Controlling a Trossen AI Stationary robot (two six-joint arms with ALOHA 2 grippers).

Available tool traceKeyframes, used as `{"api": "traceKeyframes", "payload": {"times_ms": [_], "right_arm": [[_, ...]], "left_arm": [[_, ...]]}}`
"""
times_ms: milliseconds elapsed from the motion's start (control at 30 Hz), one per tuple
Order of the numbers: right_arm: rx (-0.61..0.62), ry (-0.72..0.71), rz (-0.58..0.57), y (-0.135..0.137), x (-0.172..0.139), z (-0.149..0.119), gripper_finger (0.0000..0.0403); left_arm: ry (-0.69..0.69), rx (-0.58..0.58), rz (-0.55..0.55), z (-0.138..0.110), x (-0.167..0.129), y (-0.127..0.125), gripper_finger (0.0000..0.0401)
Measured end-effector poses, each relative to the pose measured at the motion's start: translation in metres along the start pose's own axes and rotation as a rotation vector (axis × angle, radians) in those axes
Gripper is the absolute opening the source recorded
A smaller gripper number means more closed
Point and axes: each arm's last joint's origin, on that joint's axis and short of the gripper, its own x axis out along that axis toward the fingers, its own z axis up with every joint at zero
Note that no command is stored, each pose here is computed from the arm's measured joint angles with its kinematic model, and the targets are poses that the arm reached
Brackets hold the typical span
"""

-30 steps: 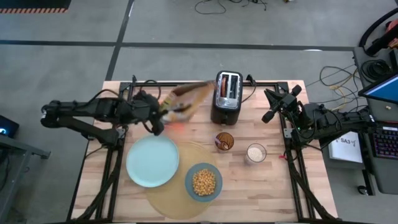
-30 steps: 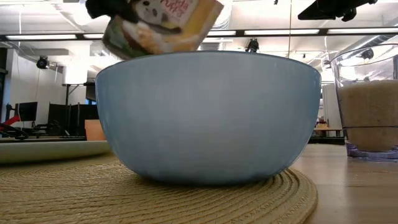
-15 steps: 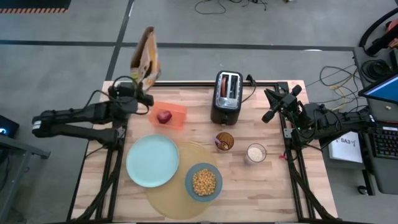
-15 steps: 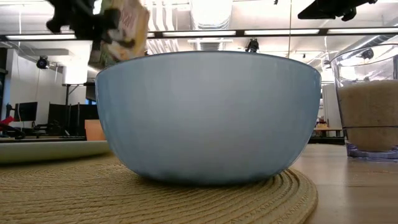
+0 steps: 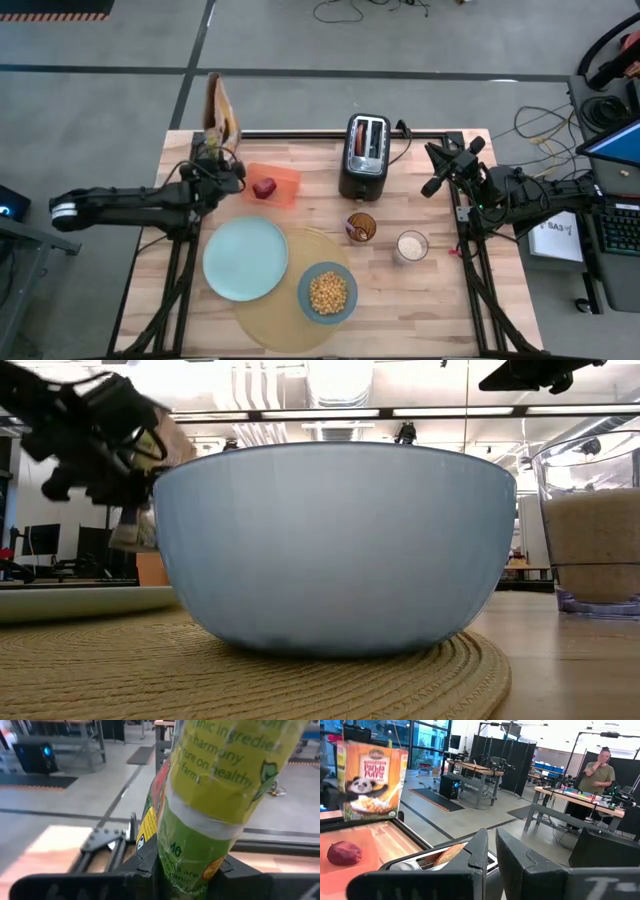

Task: Arrange a breakfast setting
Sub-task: Pour the cereal from the yellow cereal box into the blue bowl

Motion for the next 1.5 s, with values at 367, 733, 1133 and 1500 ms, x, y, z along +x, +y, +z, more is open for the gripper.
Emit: {"api": "traceKeyframes", "payload": {"times_ms": [367,733,1133,1500], "right_arm": [[0.0,0.0,0.0,0.0,0.0,0.0,0.0027],[0.0,0.0,0.0,0.0,0.0,0.0,0.0027],[-0.001,0.001,0.0,0.0,0.0,0.0,0.0027],[-0.006,0.005,0.001,0.0,0.0,-0.001,0.0027]], "left_arm": [[0.012,-0.087,0.06,-0.047,0.007,0.019,0.0065],[0.039,-0.062,0.077,-0.058,0.01,0.019,0.0078],[0.101,-0.094,0.062,-0.064,0.011,0.018,0.0133],[0.316,-0.028,0.007,-0.056,0.006,0.018,0.0255]]}}
